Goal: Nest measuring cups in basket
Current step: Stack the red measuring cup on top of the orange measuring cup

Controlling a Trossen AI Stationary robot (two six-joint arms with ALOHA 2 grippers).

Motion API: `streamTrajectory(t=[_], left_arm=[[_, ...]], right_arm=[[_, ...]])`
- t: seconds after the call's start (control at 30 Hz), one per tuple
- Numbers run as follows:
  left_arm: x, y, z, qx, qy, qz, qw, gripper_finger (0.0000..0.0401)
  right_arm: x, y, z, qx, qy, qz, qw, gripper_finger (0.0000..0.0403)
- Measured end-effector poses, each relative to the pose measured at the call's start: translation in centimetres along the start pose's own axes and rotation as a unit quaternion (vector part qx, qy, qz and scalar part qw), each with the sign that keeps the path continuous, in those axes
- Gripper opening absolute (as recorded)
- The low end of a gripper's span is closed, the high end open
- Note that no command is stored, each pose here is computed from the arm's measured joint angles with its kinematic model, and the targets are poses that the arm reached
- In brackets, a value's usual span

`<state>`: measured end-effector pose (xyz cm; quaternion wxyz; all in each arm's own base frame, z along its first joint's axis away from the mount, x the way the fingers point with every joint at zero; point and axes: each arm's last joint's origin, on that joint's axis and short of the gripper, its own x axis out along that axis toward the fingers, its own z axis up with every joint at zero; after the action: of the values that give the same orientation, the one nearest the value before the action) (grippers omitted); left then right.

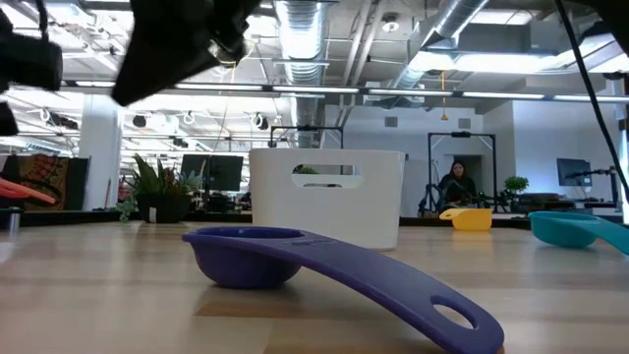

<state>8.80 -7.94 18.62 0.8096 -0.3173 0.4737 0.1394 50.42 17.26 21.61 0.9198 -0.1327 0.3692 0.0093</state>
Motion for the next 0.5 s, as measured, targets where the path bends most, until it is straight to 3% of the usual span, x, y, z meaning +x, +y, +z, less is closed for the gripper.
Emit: streamTrajectory(t=[0.17, 0.37, 0.5], left_arm=[[1.5, -0.4, -0.5, 0.007, 0.019, 0.037, 0.999, 0.0001], [2.9, -1.8, -0.8, 0.024, 0.020, 0.027, 0.999, 0.0000], [3.6, -2.5, -0.9, 0.034, 0.007, 0.013, 0.999, 0.0000]], right_arm=[[-0.1, 0.6, 0.7, 0.023, -0.033, 0.084, 0.996, 0.0014], [-1.5, 1.2, 1.2, 0.029, -0.040, 0.088, 0.995, 0.0008], [-2.9, 1.6, 1.0, 0.024, -0.009, 0.047, 0.999, 0.0008]])
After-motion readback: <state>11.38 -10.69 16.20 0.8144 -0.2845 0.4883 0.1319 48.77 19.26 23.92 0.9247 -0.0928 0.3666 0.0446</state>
